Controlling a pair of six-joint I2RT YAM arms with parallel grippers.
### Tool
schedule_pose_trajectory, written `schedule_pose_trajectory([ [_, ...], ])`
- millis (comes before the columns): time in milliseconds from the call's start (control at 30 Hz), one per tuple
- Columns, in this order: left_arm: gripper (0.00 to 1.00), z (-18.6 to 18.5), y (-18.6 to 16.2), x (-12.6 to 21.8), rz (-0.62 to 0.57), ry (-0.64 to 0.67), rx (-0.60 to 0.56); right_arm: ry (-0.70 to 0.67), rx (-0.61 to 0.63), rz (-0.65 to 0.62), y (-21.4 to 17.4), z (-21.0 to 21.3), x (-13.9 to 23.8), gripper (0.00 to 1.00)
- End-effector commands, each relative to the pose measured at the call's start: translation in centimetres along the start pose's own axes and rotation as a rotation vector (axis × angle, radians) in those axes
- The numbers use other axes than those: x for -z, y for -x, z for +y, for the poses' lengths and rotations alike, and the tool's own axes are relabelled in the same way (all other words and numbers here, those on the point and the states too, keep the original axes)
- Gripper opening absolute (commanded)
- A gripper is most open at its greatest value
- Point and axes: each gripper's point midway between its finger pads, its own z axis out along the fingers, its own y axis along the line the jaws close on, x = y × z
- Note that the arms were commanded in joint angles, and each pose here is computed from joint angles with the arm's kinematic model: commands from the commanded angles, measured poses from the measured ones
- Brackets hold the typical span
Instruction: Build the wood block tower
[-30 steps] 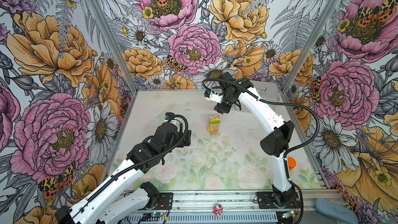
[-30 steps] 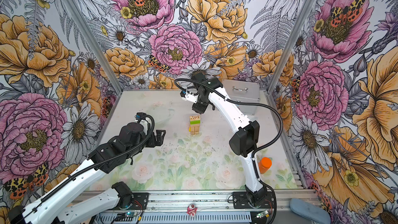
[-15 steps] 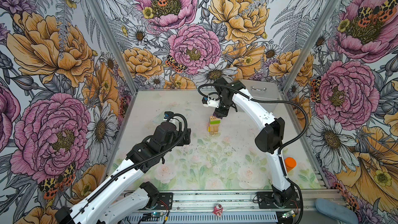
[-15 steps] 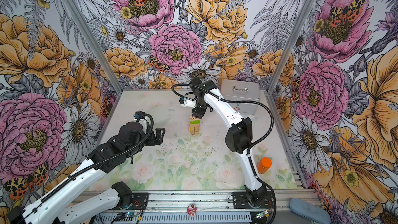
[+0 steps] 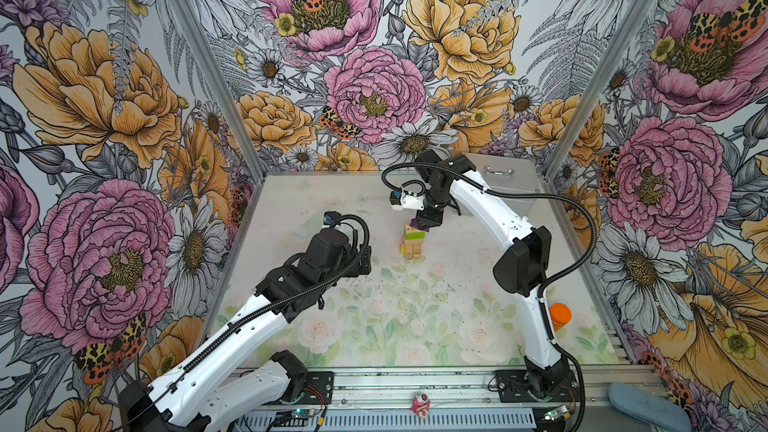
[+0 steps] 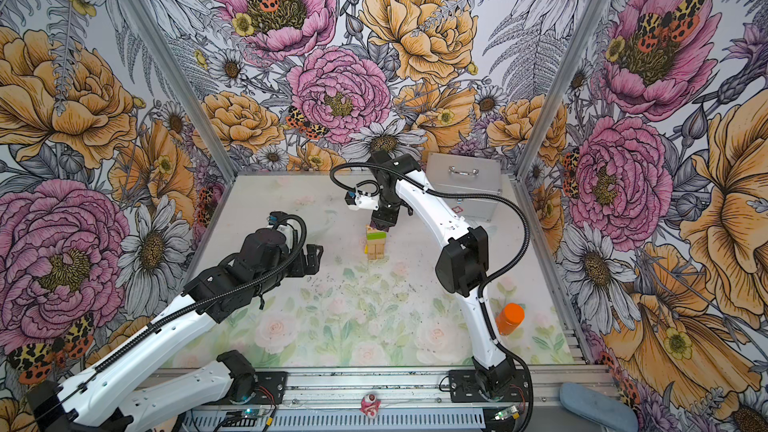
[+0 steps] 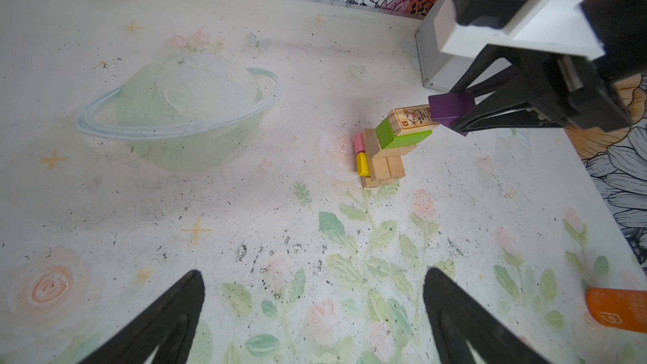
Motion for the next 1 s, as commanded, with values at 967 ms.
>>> schedule_pose_trajectory([
  [967,0.99,-0.8,1.8,1.0,-0.06,-0.05,0.002,-0.052,0.014,-0.036,2.0,-1.2,-1.0,0.32],
])
